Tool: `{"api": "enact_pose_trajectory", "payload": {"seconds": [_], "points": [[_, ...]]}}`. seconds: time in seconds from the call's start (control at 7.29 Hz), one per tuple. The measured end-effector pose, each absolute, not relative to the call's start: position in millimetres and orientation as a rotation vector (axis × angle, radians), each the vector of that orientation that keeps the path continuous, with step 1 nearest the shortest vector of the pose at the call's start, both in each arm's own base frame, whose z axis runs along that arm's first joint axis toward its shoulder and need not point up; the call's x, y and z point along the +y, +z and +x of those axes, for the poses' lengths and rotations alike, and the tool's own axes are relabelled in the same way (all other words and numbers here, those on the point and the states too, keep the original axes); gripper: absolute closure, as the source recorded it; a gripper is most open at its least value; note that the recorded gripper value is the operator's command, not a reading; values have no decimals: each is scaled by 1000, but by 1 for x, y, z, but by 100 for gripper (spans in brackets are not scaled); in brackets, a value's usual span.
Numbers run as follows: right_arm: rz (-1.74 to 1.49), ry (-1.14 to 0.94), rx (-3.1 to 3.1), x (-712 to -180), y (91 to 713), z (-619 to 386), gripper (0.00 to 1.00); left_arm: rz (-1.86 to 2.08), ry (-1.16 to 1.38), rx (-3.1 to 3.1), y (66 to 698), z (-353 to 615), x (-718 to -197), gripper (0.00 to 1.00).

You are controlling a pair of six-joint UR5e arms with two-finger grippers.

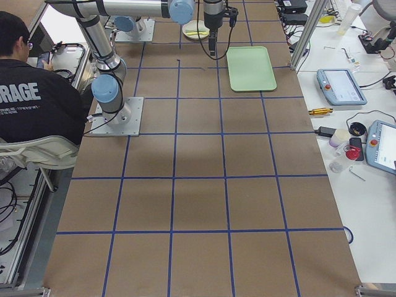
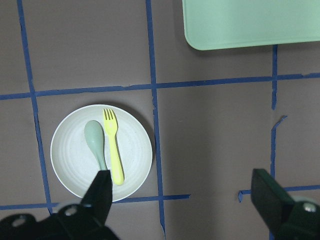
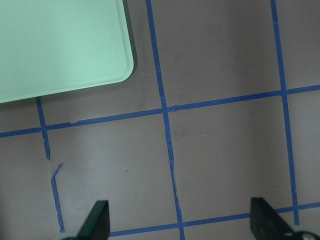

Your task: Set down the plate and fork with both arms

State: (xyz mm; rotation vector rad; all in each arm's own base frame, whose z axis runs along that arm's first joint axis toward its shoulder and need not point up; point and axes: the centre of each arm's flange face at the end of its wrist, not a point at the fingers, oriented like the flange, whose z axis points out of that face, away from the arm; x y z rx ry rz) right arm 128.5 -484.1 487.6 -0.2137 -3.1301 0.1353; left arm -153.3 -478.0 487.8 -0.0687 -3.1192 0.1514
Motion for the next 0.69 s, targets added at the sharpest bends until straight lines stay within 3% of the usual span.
{"api": "enact_pose_trajectory", "payload": {"seconds": [0.55, 0.69], "points": [[-216, 136, -3132, -484, 487, 130, 0, -67, 137, -3120, 484, -153, -480, 0], [-215, 135, -3133, -485, 487, 131, 0, -71, 135, -3121, 483, -153, -480, 4]]}}
